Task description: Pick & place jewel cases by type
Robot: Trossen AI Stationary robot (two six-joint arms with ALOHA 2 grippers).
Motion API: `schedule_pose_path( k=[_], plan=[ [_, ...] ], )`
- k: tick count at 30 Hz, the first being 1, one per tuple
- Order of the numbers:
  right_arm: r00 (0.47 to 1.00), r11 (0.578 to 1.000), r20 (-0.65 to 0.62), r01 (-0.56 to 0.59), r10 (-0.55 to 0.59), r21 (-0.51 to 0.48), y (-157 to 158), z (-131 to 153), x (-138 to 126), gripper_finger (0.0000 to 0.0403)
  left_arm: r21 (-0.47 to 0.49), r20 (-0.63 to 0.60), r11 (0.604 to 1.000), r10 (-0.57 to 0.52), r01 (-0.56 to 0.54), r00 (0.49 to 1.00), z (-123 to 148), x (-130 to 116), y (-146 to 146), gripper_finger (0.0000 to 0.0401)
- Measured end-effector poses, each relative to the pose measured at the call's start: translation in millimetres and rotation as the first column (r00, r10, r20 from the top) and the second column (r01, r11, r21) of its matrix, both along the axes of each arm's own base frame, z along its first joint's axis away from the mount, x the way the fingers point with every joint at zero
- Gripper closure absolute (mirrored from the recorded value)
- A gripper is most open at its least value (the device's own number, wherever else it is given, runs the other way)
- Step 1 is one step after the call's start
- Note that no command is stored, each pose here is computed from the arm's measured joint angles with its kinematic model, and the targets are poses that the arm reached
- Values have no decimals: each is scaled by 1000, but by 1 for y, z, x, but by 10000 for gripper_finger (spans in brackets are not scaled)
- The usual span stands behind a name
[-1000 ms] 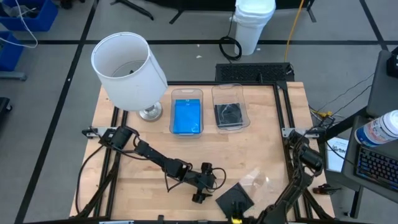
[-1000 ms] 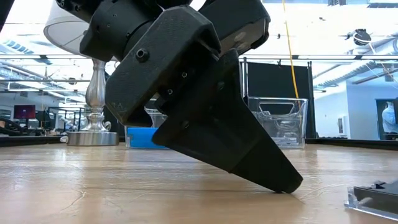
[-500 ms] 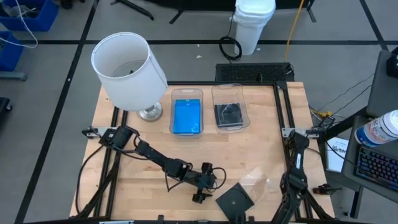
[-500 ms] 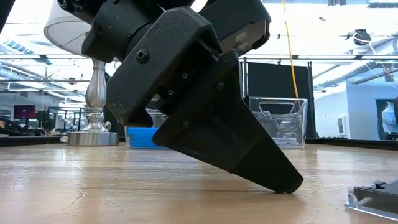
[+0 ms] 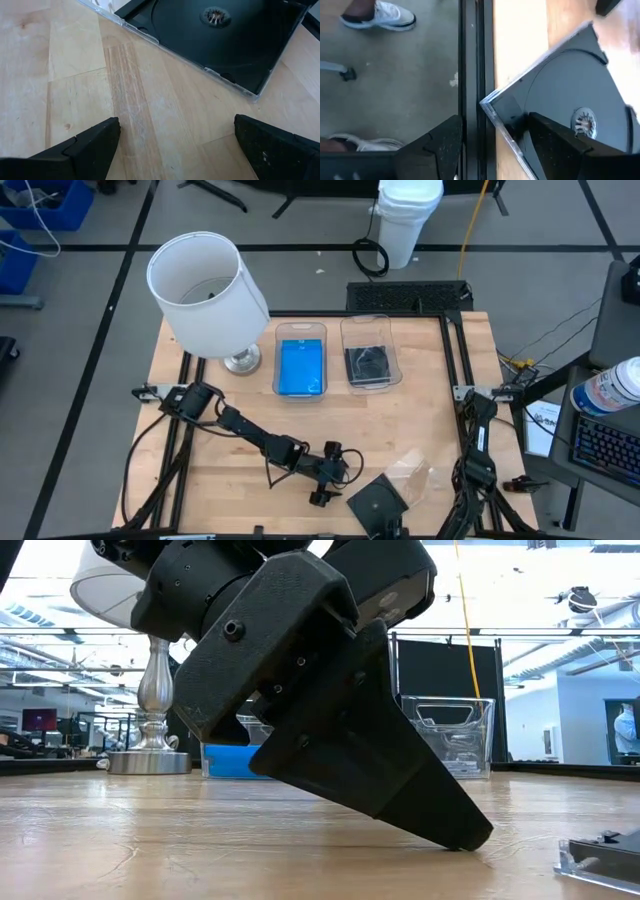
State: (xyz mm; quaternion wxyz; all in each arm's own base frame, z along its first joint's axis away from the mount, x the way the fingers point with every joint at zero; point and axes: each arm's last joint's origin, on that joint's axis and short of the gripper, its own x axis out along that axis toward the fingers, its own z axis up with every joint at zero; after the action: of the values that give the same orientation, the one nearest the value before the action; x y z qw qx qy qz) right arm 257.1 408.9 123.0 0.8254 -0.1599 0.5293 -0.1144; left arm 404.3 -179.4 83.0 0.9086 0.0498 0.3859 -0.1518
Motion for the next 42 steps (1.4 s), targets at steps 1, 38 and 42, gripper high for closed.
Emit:
schedule_pose_path(
  k=[1, 38, 42],
  plan=[
    [1000, 1000, -3, -2, 2, -3, -1, -6, 1, 188, 0, 0, 1000, 0, 0, 1000, 0, 0, 0, 9],
    [994, 976, 1, 108, -110, 188, -3, -47, 6, 366, -22, 47, 1000, -8, 9, 999, 3, 3, -2, 9],
    [992, 981, -16, 130, -129, 146, -9, -45, 7, 388, -19, 50, 1000, -13, 14, 999, 3, 3, -2, 9]
  ],
)
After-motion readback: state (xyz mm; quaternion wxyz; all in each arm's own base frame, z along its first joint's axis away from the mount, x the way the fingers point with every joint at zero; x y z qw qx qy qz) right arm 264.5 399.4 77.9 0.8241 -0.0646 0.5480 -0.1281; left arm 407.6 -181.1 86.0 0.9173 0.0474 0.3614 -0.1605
